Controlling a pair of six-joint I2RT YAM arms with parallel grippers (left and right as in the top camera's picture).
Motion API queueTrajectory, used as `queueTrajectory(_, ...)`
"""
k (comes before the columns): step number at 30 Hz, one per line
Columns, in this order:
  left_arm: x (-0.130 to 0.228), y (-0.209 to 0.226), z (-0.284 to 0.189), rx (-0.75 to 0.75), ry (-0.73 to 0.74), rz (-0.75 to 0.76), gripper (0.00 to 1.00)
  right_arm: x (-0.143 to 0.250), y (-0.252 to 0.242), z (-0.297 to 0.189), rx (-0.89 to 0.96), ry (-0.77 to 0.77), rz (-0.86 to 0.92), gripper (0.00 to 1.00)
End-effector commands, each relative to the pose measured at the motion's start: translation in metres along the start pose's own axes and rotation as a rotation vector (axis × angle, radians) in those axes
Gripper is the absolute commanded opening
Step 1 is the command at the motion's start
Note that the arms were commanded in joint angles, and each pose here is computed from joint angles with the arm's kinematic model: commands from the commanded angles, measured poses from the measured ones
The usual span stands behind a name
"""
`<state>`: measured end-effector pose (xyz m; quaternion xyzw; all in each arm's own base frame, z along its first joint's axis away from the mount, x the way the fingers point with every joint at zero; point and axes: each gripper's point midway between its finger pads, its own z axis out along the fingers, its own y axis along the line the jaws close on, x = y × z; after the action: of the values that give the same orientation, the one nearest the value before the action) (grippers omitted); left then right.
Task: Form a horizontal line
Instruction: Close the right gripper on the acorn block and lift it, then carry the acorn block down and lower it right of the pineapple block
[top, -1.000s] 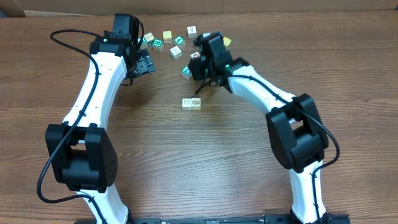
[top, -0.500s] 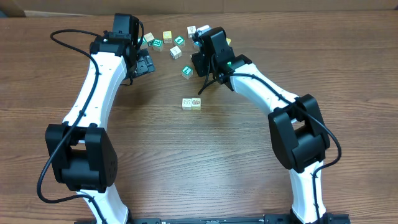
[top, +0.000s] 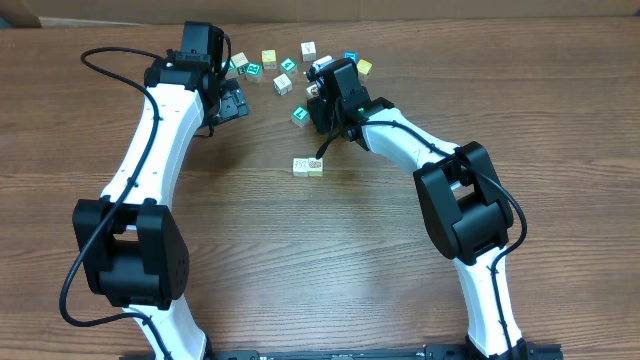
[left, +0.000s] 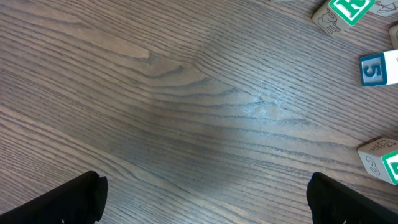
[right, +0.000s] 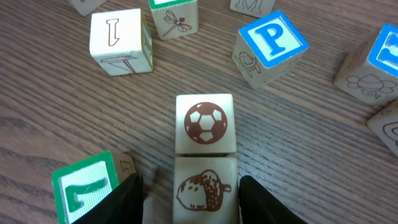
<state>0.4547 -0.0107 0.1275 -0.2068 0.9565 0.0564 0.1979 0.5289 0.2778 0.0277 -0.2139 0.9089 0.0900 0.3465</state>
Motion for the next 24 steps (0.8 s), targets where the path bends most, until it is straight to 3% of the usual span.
queueTrajectory(1, -0.006, -0.001, 0.0, -0.007, -0.014, 0.001, 0.99, -0.011, -0.008, -0.002, 0.011, -0.027, 0.004, 0.45)
queueTrajectory(9, -0.006, -0.001, 0.0, -0.007, -0.014, 0.001, 1.0, -0.01, -0.011, -0.003, 0.017, -0.023, 0.008, 0.2)
queueTrajectory(15, -0.006, -0.001, 0.0, -0.006, -0.014, 0.001, 1.0, -0.013, -0.012, -0.01, 0.019, -0.015, 0.014, 0.18)
queueTrajectory(24, -0.006, -0.001, 0.0, -0.007, -0.014, 0.001, 1.0, -0.04, -0.025, -0.076, 0.096, -0.021, 0.102, 0.18)
